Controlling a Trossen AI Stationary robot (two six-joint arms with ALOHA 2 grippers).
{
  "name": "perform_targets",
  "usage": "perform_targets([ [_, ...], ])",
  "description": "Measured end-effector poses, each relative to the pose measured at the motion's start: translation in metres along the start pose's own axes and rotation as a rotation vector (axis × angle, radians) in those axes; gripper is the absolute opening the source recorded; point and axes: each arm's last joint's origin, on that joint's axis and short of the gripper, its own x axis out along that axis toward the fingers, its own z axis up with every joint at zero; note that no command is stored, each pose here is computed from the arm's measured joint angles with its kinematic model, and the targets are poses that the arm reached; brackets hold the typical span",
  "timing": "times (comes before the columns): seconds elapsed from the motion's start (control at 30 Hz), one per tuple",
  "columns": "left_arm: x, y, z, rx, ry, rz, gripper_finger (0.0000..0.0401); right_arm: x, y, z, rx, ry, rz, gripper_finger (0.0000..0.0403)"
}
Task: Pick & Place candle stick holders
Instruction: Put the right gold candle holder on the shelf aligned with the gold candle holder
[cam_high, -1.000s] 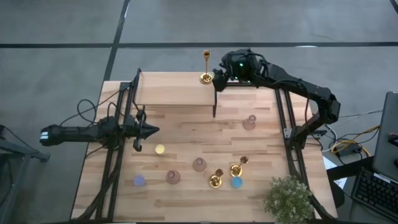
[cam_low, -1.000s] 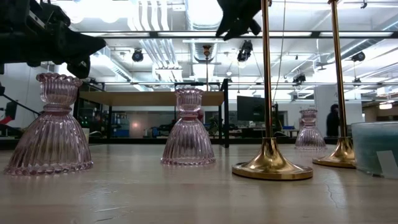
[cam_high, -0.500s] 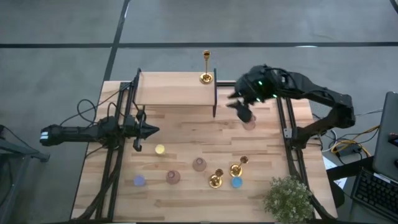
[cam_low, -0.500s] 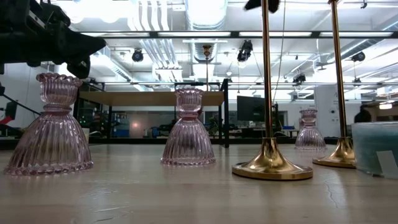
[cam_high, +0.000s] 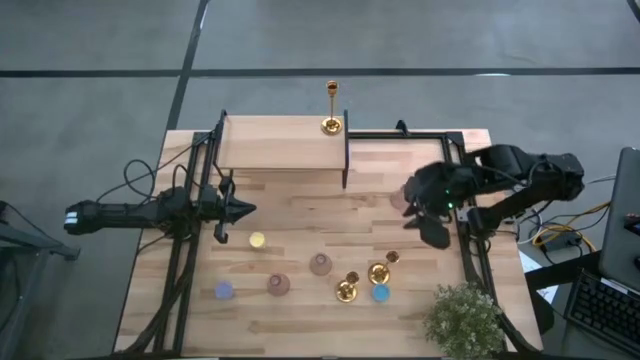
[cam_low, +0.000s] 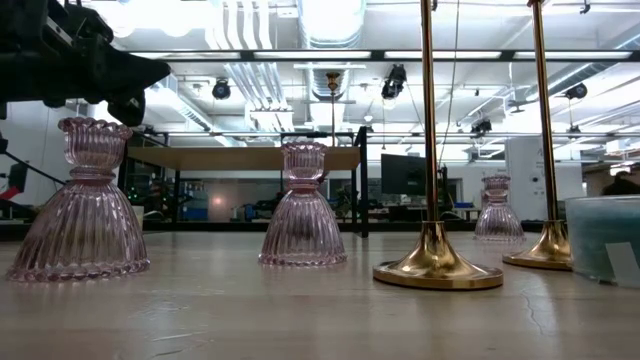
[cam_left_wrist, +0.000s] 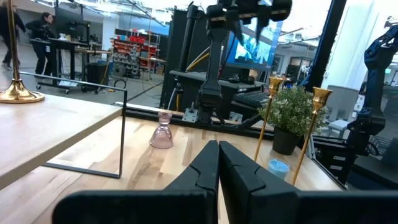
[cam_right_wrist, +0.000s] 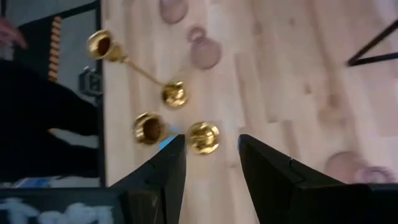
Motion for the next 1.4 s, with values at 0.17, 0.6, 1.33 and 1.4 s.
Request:
perform_targets([
  [0.17, 0.0, 0.0, 0.0, 0.0, 0.0, 0.0, 0.0014, 0.014, 0.02, -0.001, 0.004, 0.038, 0.034, 0.0137],
  [0.6, 0.0, 0.0, 0.0, 0.0, 0.001, 0.0, 0.0014, 0.052, 0.061, -0.015, -0.1, 0.162, -0.037, 0.0132],
  [1.33, 0.0, 0.0, 0.0, 0.0, 0.0, 0.0, 0.0014, 0.113, 0.066, -0.081, 0.078, 0.013, -0.232, 0.0177],
  [1.4, 0.0, 0.0, 0.0, 0.0, 0.001, 0.0, 0.0014, 0.123, 0.064, -0.086, 0.106, -0.026, -0.233, 0.0182],
])
